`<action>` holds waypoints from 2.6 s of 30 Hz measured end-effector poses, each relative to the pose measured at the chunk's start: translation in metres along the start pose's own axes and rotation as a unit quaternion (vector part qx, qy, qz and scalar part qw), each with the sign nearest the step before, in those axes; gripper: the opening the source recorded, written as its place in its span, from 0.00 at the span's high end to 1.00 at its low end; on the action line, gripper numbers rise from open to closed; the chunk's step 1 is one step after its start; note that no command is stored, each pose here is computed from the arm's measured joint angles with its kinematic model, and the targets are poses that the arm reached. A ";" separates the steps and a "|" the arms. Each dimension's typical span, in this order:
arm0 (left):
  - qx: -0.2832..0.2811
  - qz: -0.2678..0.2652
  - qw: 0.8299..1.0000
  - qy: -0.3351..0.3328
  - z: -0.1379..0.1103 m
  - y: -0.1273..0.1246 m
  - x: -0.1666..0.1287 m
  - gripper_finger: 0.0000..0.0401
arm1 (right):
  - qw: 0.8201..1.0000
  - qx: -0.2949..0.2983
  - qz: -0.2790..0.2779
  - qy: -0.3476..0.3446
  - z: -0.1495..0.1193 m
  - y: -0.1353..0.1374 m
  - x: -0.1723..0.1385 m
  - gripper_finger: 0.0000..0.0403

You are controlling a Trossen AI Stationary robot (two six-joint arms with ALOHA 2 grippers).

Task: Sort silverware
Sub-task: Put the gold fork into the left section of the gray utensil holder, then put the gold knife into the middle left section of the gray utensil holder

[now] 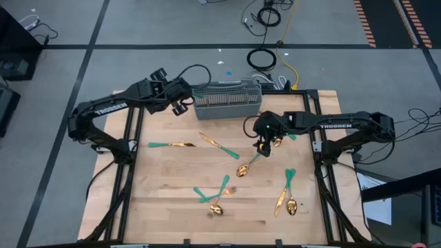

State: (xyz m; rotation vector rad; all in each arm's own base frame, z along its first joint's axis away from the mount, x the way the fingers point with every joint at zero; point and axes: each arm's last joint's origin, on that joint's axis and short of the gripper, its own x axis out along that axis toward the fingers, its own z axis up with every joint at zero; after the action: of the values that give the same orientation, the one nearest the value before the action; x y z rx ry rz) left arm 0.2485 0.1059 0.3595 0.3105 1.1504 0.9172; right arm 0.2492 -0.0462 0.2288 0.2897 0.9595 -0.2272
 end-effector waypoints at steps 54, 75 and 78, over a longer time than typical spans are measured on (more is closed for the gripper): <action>0.014 -0.057 0.982 -0.182 0.038 0.011 -0.095 0.73 | 0.999 -0.018 0.009 -0.039 0.015 0.013 0.046 0.32; -0.091 -0.116 0.975 -0.165 -0.034 0.047 -0.142 0.73 | 0.969 -0.142 -0.064 0.192 0.104 0.065 0.182 0.32; -0.083 -0.114 0.977 -0.158 -0.036 0.047 -0.141 0.73 | 0.970 -0.106 -0.051 0.212 0.097 0.061 0.199 0.33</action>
State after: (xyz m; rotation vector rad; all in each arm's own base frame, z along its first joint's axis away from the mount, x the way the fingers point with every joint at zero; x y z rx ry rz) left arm 0.1805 0.0196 0.4661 0.1752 0.7930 0.7247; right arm 0.4536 -0.0341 0.1251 0.0919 1.4136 -0.1566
